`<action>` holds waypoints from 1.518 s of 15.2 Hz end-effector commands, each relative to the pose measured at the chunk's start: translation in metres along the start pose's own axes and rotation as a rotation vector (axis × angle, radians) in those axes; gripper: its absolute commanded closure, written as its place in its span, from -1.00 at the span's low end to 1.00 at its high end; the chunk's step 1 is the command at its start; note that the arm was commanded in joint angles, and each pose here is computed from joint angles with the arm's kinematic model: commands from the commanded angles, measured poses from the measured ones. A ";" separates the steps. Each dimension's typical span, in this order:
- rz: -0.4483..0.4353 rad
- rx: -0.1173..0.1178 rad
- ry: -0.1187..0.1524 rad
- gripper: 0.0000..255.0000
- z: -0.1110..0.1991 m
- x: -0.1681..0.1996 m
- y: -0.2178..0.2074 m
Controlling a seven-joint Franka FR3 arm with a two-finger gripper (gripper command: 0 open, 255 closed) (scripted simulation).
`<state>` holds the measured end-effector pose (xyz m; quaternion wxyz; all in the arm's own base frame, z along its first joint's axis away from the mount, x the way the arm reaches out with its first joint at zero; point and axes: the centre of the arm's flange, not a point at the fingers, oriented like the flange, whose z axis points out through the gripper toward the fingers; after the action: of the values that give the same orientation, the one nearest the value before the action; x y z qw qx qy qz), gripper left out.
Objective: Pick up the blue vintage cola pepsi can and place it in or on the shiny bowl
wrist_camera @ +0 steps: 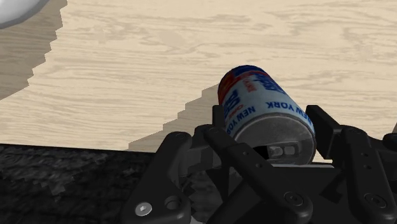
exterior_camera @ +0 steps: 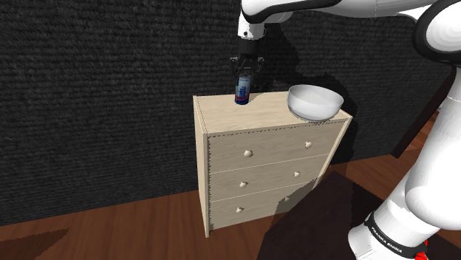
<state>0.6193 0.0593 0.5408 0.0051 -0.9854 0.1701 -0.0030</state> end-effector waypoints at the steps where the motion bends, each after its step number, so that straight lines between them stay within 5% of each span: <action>1: 0.000 -0.001 -0.002 1.00 0.001 0.000 -0.001; 23: 0.000 -0.001 -0.002 1.00 -0.115 0.001 -0.002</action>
<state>0.6199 0.0597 0.6507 0.0049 -0.9854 0.1699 -0.0020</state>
